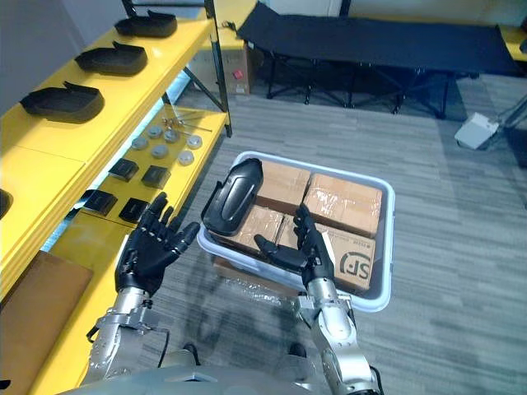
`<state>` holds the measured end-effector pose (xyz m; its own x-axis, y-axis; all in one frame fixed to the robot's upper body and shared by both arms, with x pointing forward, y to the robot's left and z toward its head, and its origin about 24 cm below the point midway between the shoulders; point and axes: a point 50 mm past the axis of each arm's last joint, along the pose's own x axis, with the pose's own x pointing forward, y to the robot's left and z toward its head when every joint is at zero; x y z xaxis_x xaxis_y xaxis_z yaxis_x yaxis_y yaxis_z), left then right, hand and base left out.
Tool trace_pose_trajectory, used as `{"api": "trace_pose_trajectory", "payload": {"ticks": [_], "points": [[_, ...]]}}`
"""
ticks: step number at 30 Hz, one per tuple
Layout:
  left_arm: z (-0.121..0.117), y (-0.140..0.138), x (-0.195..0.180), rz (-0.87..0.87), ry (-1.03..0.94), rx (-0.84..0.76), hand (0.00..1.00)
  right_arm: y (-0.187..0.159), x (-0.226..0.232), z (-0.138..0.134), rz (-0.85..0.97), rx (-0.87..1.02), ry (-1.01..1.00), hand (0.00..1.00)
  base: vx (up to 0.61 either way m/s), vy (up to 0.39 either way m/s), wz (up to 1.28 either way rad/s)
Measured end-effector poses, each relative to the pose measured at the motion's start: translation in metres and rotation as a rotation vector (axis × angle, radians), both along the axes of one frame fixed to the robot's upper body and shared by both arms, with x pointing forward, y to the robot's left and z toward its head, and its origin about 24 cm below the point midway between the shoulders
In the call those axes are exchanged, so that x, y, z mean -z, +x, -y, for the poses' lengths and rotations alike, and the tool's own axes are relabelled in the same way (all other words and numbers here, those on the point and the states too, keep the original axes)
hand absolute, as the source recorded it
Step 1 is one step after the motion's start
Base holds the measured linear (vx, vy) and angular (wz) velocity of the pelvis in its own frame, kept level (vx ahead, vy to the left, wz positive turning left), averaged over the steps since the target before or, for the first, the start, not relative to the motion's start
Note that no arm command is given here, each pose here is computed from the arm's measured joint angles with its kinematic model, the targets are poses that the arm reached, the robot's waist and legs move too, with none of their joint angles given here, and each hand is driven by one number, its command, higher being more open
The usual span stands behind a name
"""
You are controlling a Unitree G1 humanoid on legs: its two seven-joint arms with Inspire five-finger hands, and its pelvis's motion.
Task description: Walk over and take three plastic housings, then place them on the shelf
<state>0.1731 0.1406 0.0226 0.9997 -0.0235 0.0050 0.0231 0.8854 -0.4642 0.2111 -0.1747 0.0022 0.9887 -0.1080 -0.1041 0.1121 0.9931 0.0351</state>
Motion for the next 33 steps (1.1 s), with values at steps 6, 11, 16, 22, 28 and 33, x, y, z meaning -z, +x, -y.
{"api": "trace_pose_trajectory", "payload": {"ticks": [6, 11, 16, 22, 28, 33], "points": [[0.001, 0.017, -0.014, 0.085, 0.070, 0.098, 1.00, 0.038, 0.001, -0.001, 0.010, 0.237, -0.017, 1.00, -0.08, 0.175, 0.04], [0.009, 0.035, -0.032, 0.177, 0.069, 0.135, 1.00, 0.100, -0.037, 0.033, 0.086, 0.490, 0.011, 1.00, -0.16, 0.091, 0.15], [0.026, 0.042, -0.041, 0.222, 0.055, 0.195, 1.00, 0.145, -0.110, 0.073, 0.235, 0.608, -0.017, 1.00, -0.10, 0.009, 0.24], [0.038, 0.040, -0.029, 0.181, 0.049, 0.250, 1.00, 0.163, -0.150, 0.098, 0.264, 0.680, -0.060, 1.00, -0.04, 0.023, 0.08], [0.043, 0.043, -0.026, 0.182, 0.016, 0.252, 1.00, 0.174, -0.196, 0.108, 0.332, 0.653, -0.145, 1.00, -0.07, 0.019, 0.11], [0.047, 0.042, -0.018, 0.147, 0.019, 0.266, 1.00, 0.179, -0.197, 0.109, 0.248, 0.577, -0.214, 1.00, -0.03, 0.011, 0.11]]}}
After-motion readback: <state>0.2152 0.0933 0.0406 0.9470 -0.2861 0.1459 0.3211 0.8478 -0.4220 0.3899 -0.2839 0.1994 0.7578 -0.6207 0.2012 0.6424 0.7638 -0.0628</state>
